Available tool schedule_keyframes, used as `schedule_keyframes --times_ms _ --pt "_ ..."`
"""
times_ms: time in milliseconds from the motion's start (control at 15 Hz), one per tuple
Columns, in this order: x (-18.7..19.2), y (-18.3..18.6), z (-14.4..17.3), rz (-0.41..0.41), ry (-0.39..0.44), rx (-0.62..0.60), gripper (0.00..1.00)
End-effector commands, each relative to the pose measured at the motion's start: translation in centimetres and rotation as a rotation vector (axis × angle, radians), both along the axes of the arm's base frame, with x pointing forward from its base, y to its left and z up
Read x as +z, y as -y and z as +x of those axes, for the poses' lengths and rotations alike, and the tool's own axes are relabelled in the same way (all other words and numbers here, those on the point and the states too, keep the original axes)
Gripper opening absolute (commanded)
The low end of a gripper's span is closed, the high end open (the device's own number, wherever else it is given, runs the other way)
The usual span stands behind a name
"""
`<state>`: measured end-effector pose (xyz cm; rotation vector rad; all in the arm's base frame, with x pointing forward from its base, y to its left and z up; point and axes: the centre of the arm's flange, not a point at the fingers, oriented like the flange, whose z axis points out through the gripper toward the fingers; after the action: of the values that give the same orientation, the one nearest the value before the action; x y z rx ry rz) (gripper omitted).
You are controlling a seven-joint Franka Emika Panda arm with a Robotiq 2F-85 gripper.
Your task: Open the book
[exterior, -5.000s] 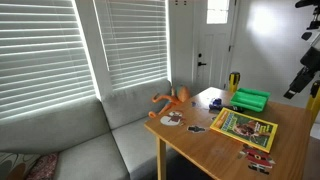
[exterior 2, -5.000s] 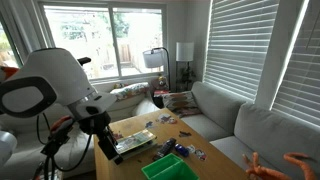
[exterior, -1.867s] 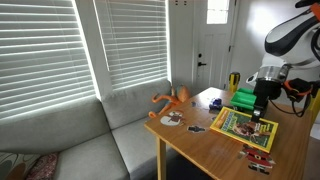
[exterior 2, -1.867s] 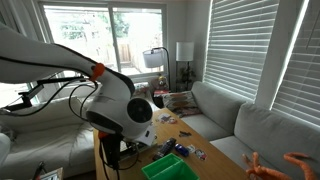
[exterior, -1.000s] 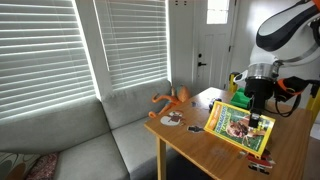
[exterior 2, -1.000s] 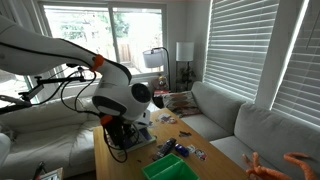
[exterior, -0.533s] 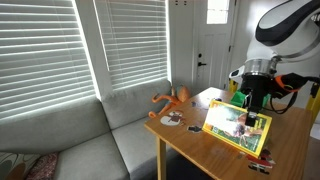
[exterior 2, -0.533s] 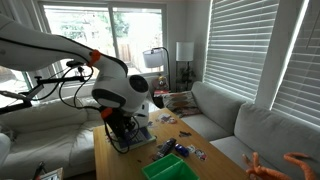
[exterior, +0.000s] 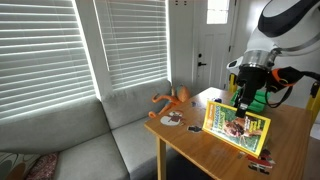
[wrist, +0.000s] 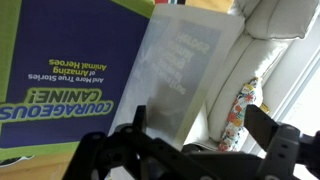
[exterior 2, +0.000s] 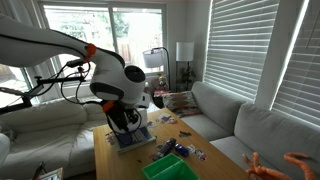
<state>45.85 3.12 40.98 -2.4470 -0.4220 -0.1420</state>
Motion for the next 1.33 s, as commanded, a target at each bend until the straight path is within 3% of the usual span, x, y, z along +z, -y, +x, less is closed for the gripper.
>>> schedule_keyframes --times_ms 0,533,800,1267 --pt "0.0 -1.8 0.9 0.036 0.031 -0.025 1.0" --pt "-1.9 -5.3 1.8 0.096 -0.022 -0.004 1.0" --pt "-2.5 -3.5 3.2 0.074 -0.015 -0.039 1.0" --pt "-3.7 -2.0 5.1 0.152 -0.045 -0.086 1.0"
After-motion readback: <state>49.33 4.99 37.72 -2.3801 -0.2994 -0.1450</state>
